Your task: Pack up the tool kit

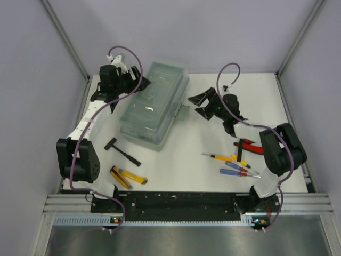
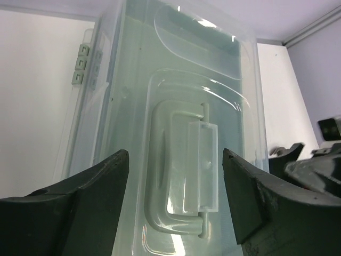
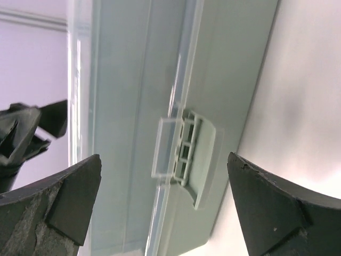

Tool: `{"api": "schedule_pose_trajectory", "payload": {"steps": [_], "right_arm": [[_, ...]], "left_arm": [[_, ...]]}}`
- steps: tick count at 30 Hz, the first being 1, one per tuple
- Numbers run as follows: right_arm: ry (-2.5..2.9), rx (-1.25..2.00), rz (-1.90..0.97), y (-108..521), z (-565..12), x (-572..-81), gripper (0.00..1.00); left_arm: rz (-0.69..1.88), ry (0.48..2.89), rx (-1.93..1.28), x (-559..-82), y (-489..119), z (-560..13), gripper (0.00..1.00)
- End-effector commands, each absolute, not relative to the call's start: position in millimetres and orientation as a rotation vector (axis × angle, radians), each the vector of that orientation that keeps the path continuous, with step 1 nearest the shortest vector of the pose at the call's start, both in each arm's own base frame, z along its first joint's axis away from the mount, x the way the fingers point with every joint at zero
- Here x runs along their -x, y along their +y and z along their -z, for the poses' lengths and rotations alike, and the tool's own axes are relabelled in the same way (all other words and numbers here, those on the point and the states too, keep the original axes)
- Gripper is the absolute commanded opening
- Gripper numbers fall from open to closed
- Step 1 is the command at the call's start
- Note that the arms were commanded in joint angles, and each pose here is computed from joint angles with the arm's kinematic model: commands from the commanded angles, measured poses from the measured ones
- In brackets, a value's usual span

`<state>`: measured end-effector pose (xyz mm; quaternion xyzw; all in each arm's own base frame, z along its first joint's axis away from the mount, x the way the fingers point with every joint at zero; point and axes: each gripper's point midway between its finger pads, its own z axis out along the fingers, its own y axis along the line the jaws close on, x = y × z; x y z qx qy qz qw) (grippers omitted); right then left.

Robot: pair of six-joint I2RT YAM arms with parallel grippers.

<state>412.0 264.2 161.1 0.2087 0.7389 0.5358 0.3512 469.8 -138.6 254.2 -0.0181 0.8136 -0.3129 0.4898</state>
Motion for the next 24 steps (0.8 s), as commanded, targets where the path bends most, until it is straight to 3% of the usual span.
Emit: {"api": "schedule_pose_trajectory", "payload": {"steps": [1,8,11,15,18,21,24], "right_arm": [[2.112,-0.423,-1.028,235.7,-172.5,-417.2,0.98],[2.170,-0.319,-0.933,239.2,-215.3,-421.1,0.86],[2.164,-0.241,-0.904,252.8,-235.3,-418.7,0.81],[2.190,-0.151,-0.904,282.2,-255.7,-413.1,0.58],[2.196,-0.086,-0.924,304.3,-267.6,-409.4,0.47],[2.197,-0.009,-0.932,324.2,-274.3,-406.8,0.44],[2.183,0.042,-0.940,337.0,-283.3,-404.2,0.44]], "left_arm": [[0.767,2.611,0.220,-369.4,-141.7,-130.8,0.76],[0.690,2.517,0.228,-382.5,-124.5,-155.7,0.75],[0.596,2.453,0.382,-384.8,-96.1,-176.6,0.75],[0.434,2.354,0.521,-383.0,-58.3,-189.9,0.76],[0.376,2.448,0.586,-366.4,-48.6,-156.3,0.73],[0.382,2.491,0.645,-347.1,-46.7,-137.1,0.71],[0.530,2.376,0.581,-349.7,-55.5,-149.1,0.72]]}}
